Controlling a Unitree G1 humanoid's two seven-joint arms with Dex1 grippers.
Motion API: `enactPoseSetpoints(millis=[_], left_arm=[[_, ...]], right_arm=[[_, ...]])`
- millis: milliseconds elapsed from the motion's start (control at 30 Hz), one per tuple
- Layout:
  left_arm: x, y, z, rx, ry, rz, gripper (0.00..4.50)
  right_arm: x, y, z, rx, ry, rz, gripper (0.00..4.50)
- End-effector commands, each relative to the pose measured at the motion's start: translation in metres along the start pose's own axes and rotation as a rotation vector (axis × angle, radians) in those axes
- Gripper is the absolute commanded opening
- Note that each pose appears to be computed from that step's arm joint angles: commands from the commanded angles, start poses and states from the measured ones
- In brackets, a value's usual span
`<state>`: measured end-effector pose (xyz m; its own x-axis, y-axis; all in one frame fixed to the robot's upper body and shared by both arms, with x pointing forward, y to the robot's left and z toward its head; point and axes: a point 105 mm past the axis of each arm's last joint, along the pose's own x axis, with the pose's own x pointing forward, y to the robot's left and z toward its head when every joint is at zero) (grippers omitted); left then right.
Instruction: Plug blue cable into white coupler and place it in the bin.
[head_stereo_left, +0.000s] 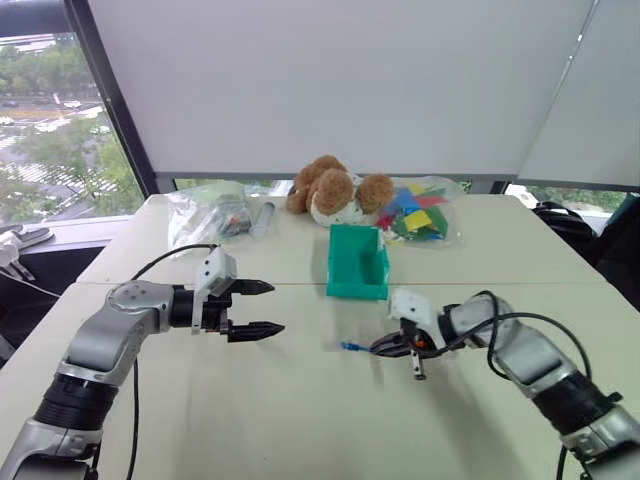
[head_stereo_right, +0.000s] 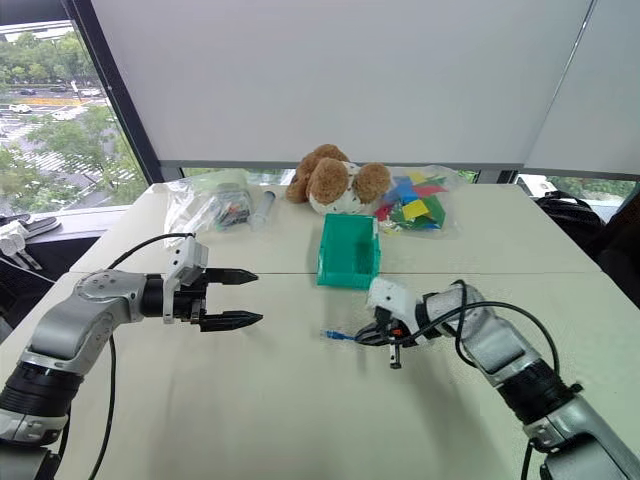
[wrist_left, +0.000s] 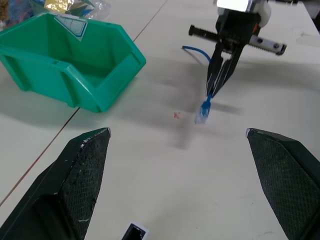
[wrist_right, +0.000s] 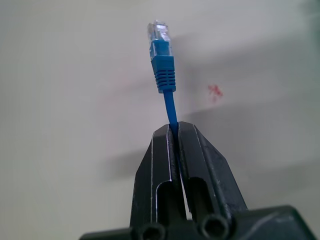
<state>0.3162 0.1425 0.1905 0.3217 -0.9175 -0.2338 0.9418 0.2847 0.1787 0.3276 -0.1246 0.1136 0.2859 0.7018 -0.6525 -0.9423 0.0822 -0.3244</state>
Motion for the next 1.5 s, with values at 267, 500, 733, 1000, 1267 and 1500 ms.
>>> enactPoseSetpoints(millis=[267, 500, 733, 1000, 1267, 1500], left_arm=[[-0.006, -0.002, 0.003, 0.056, 0.019, 0.024, 4.5], [-0.016, 0.006, -0.007, 0.074, 0.047, 0.066, 4.5], [-0.032, 0.025, -0.028, 0.022, 0.047, 0.068, 4.5], [-0.024, 0.039, -0.063, 0.004, 0.14, -0.026, 4.5], [-0.009, 0.041, -0.088, 0.036, 0.215, -0.088, 4.5], [0.002, 0.042, -0.098, 0.05, 0.237, -0.094, 4.5]], right_arm=[[0.018, -0.005, 0.001, -0.092, 0.022, 0.054, 0.29], [-0.001, -0.012, 0.023, -0.092, -0.036, 0.013, 3.34], [-0.036, 0.003, 0.077, -0.012, -0.248, 0.0, 3.76], [-0.042, 0.023, 0.097, 0.076, -0.318, 0.011, 3.76], [-0.045, 0.026, 0.089, 0.106, -0.295, -0.026, 3.76], [-0.046, 0.027, 0.086, 0.111, -0.283, -0.046, 3.76]])
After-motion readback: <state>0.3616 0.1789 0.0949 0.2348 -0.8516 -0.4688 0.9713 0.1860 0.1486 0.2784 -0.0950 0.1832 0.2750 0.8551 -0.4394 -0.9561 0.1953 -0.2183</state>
